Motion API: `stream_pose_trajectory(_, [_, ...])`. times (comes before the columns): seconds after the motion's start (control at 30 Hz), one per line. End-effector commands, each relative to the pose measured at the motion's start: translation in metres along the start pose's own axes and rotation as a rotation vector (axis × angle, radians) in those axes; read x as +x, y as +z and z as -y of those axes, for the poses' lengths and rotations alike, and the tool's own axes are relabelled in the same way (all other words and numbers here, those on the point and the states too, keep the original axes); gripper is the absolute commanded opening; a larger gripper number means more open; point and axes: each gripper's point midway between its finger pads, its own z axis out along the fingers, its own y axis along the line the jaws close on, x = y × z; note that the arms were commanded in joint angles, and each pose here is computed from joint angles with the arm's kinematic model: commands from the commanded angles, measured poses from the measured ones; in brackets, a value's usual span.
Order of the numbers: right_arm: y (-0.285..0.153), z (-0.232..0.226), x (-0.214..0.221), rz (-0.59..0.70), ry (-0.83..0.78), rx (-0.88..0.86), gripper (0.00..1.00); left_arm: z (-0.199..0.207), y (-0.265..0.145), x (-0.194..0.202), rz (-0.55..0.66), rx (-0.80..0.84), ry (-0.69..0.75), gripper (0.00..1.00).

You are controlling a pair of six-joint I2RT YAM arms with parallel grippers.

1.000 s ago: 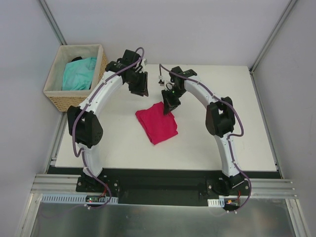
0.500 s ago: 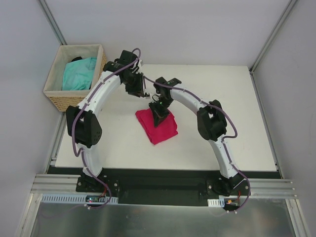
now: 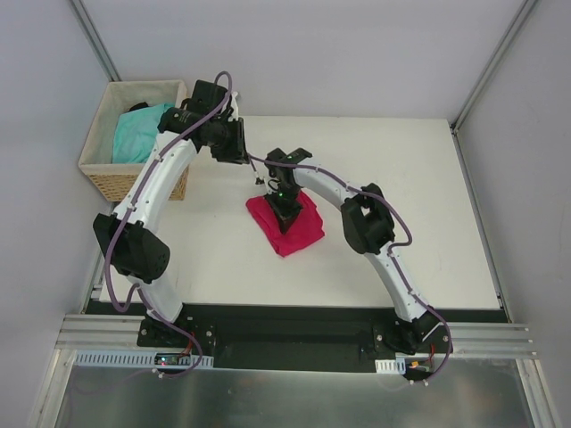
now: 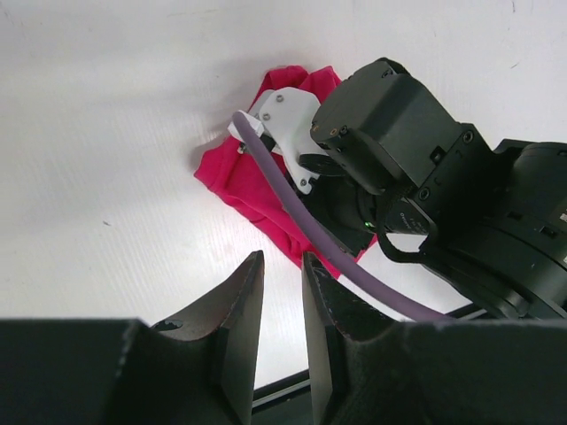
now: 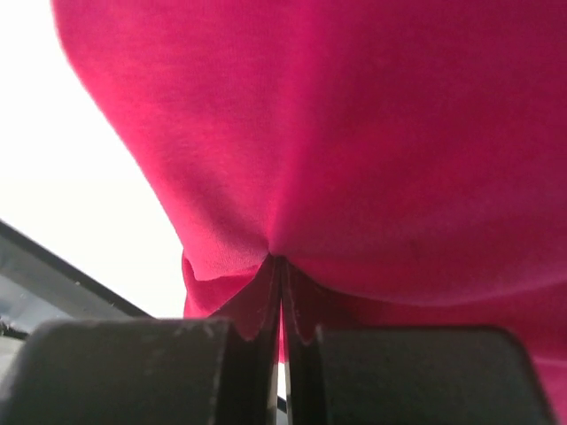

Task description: Fold and stack the t-shirts

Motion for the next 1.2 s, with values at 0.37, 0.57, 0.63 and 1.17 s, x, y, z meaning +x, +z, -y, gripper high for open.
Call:
stream_pose_trajectory(0.37, [-0.065, 0.156, 0.087, -0.117, 0.556, 0.345, 0.01, 0.015, -0.016, -0.024, 0.047, 0.063, -0.043, 0.23])
stream_pose_trajectory(0.57, [-0.085, 0.187, 0.153, -0.223, 0.755, 0.4, 0.01, 0.02, -0.023, -0.039, 0.083, 0.081, -0.038, 0.23])
stream_pose_trajectory(0.63, [-0.095, 0.195, 0.173, -0.251, 0.812, 0.44, 0.01, 0.02, -0.023, -0.041, 0.085, 0.083, -0.046, 0.23])
stream_pose_trajectory(1.17, [-0.141, 0.271, 0.249, -0.203, 1.189, 0.519, 0.01, 0.011, -0.037, -0.043, 0.11, 0.079, -0.067, 0.23])
